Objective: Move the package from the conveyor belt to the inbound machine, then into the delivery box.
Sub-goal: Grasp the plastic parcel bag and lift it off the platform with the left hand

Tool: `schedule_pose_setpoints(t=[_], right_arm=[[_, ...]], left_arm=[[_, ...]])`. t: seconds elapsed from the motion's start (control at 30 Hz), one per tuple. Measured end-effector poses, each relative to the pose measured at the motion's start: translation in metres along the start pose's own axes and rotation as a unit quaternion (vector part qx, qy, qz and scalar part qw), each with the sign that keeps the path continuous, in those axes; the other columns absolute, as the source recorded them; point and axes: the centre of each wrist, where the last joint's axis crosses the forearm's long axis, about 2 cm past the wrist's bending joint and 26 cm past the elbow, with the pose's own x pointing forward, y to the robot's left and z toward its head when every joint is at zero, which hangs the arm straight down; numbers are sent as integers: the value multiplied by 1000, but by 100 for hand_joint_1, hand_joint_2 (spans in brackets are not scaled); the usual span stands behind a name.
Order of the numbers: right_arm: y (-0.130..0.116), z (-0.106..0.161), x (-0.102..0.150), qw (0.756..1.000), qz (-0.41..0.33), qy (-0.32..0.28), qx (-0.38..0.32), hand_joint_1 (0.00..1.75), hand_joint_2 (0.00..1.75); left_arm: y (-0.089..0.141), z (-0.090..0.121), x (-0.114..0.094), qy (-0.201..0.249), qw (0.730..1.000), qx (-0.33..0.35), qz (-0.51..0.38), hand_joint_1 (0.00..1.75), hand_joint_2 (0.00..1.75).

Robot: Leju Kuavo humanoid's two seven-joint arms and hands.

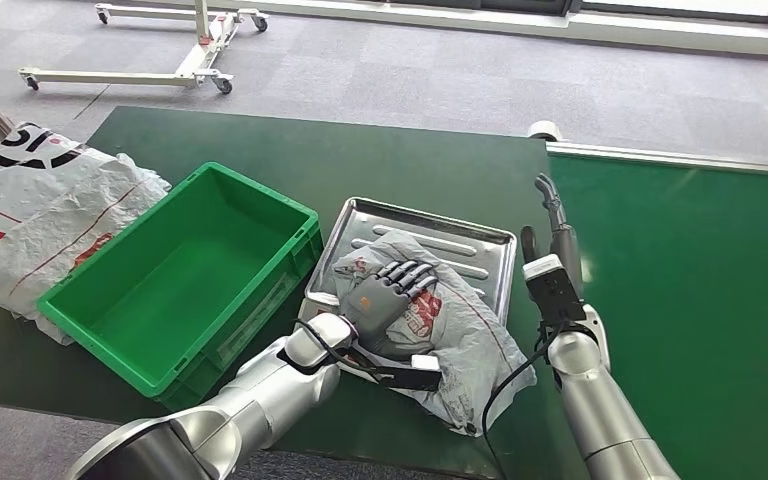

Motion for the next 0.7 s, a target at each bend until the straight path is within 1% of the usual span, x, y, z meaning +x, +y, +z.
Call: schedule_pose_setpoints(t=[0.7], right_arm=[[1, -2, -1, 1000, -3, 2, 3, 0, 0]], left_arm=[[1, 0, -2, 3, 1000, -8, -4, 0, 0]])
